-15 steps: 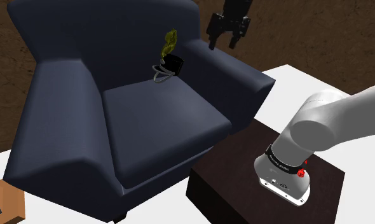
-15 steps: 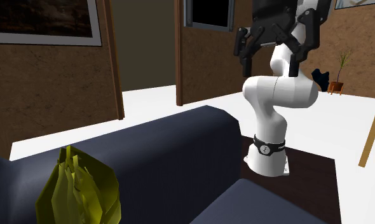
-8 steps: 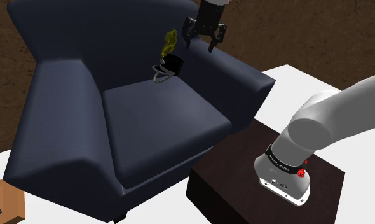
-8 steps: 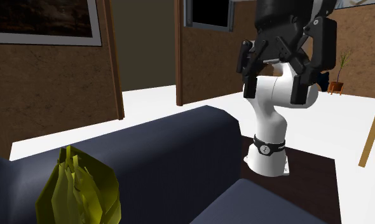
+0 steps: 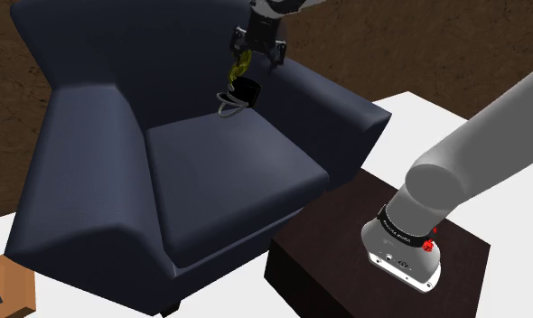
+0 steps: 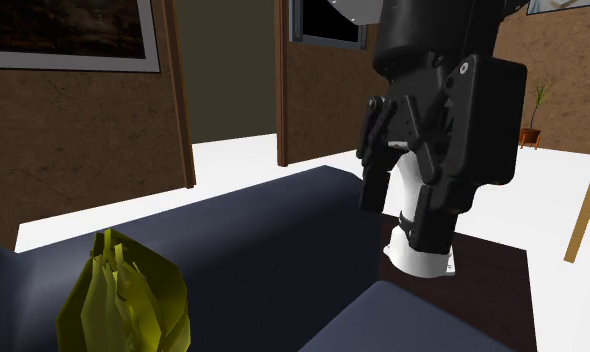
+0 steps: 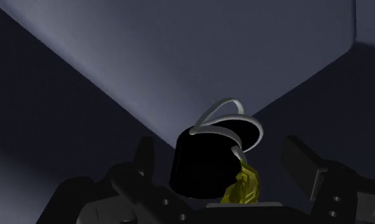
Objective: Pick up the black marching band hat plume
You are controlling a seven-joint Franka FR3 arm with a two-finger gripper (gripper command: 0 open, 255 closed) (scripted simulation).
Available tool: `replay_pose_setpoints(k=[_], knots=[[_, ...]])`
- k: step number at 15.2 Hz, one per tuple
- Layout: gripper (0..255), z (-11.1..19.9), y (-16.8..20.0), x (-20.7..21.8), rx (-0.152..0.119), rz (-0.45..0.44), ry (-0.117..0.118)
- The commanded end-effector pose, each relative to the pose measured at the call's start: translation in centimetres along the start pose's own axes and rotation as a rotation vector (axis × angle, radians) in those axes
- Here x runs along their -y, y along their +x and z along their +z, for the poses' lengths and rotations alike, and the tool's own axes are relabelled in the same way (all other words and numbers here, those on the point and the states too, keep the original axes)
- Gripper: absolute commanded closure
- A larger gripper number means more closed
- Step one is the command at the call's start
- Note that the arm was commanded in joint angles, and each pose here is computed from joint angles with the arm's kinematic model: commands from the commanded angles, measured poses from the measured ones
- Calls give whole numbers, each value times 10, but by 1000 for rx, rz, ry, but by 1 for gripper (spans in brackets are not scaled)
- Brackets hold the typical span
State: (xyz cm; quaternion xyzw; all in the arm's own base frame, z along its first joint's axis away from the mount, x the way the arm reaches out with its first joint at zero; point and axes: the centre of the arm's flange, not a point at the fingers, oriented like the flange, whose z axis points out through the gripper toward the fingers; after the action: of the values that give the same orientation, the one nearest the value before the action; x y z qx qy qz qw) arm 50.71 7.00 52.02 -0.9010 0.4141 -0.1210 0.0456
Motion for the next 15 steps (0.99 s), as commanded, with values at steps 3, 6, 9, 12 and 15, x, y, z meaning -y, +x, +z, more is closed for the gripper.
replay_pose_setpoints(k=[3, 6, 9, 12, 15], knots=[[0, 23, 28, 31, -47, 160, 5], [0, 39, 54, 50, -82, 275, 7], [0, 55, 83, 65, -117, 390, 9], [0, 66, 107, 75, -145, 482, 11], [0, 81, 104, 72, -145, 482, 11]])
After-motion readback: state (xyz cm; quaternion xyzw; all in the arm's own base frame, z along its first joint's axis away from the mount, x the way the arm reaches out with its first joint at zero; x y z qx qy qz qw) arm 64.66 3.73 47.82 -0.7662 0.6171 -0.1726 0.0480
